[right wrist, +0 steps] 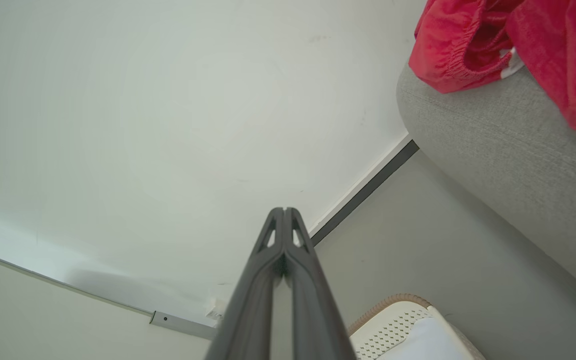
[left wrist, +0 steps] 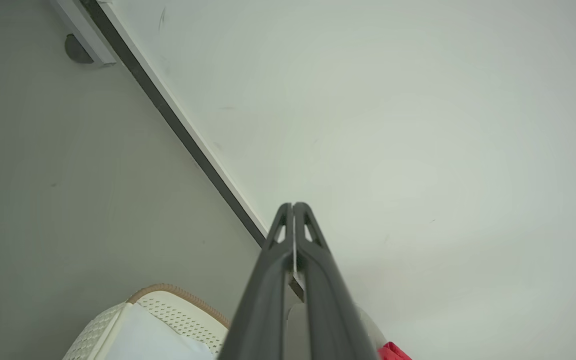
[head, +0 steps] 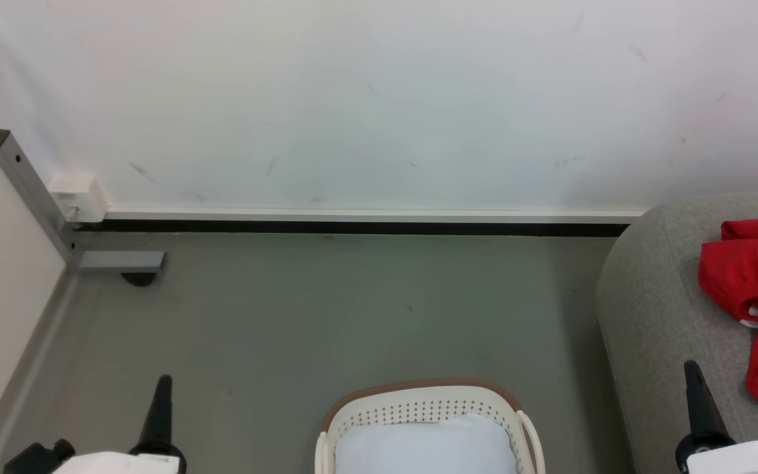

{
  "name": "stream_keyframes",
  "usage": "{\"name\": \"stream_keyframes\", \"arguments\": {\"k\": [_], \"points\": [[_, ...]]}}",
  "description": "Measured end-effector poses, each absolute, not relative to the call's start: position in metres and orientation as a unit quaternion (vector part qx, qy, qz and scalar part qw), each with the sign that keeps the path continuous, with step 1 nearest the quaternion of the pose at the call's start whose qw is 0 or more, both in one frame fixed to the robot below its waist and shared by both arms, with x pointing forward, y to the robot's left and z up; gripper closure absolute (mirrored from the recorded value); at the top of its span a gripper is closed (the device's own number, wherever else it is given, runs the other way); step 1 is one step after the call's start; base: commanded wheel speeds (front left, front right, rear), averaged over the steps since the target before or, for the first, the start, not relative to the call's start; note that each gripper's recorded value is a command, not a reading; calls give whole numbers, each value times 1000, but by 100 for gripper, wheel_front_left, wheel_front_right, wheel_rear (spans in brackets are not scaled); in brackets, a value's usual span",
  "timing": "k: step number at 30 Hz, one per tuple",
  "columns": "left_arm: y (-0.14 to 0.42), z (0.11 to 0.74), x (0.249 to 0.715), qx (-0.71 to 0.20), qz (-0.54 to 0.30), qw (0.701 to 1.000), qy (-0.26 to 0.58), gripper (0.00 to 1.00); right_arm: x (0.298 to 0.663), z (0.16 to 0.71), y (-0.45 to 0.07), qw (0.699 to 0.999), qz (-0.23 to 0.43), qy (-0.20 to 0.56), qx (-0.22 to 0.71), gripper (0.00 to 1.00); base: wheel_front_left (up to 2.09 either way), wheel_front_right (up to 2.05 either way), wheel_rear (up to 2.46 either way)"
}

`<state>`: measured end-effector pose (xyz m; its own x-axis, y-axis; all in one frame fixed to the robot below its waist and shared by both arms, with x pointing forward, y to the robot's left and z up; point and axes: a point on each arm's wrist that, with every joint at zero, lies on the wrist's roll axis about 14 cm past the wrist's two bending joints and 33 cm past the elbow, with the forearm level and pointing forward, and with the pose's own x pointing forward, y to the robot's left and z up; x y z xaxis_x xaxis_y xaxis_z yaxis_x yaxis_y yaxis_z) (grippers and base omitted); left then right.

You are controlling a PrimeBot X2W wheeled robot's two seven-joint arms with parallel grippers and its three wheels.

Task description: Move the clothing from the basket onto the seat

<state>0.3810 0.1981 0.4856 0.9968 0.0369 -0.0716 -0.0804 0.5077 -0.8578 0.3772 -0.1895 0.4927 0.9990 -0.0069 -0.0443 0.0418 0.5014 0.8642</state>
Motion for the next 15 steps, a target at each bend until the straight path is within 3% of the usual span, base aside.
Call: {"name": "stream_keyframes", "arguments": {"k": [15], "points": [[198, 489, 383, -558, 30, 829, 20, 100, 379, 493, -193, 827, -17, 19, 562, 100, 0, 0, 0]]}}
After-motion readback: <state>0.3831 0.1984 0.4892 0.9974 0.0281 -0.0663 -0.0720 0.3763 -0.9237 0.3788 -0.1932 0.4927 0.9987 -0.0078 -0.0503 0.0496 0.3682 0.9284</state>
